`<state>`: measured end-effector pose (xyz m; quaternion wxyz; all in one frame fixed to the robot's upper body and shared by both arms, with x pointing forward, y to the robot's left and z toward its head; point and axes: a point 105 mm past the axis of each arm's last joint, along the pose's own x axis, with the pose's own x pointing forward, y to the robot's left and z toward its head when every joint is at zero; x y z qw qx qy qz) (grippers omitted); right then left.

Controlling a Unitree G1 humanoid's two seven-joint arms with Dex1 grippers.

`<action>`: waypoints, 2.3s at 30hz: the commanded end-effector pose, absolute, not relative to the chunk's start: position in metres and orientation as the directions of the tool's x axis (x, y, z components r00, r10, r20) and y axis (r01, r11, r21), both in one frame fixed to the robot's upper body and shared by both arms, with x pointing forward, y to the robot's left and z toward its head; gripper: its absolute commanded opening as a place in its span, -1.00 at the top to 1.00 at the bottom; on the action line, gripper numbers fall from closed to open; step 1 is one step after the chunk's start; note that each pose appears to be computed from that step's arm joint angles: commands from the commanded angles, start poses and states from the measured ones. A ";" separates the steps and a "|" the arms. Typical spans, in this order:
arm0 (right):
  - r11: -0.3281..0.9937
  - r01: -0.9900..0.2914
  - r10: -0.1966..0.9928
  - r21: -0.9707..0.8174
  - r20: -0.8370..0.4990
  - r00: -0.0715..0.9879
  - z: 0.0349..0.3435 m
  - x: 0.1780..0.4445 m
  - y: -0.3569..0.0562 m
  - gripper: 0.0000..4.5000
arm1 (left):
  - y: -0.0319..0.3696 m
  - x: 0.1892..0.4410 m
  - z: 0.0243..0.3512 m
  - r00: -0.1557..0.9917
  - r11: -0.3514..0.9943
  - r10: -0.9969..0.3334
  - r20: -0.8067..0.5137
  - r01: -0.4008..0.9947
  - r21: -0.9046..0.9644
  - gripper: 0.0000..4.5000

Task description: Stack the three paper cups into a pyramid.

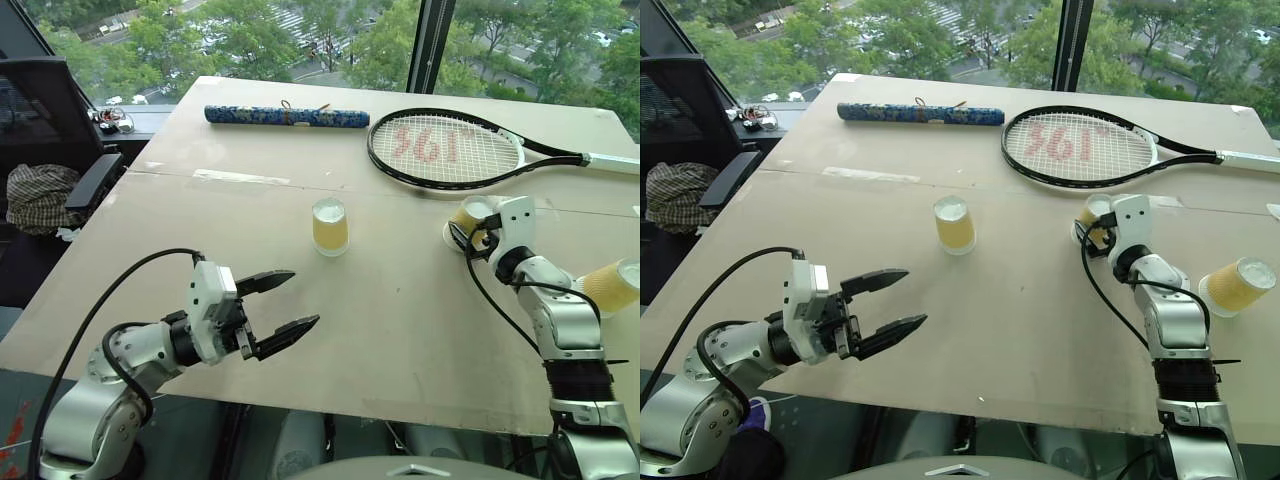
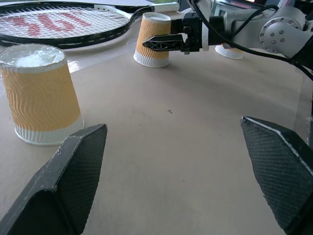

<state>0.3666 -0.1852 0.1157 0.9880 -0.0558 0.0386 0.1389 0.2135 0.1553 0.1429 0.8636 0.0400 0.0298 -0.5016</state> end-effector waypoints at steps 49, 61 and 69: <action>0.614 -0.738 0.758 -0.280 -0.050 0.650 0.157 0.197 -0.155 -1.00 | 0.115 0.387 0.133 0.453 0.431 -0.872 -0.187 0.890 0.149 -0.89; 0.702 -0.672 0.689 -0.237 -0.014 0.724 0.158 0.185 -0.157 -1.00 | 0.078 0.354 0.145 0.188 0.178 -0.977 -0.099 0.979 0.102 -0.21; 0.728 -0.641 0.656 -0.243 -0.023 0.754 0.157 0.181 -0.159 -1.00 | 0.054 0.348 0.130 0.147 0.130 -0.981 -0.129 0.983 0.132 -0.21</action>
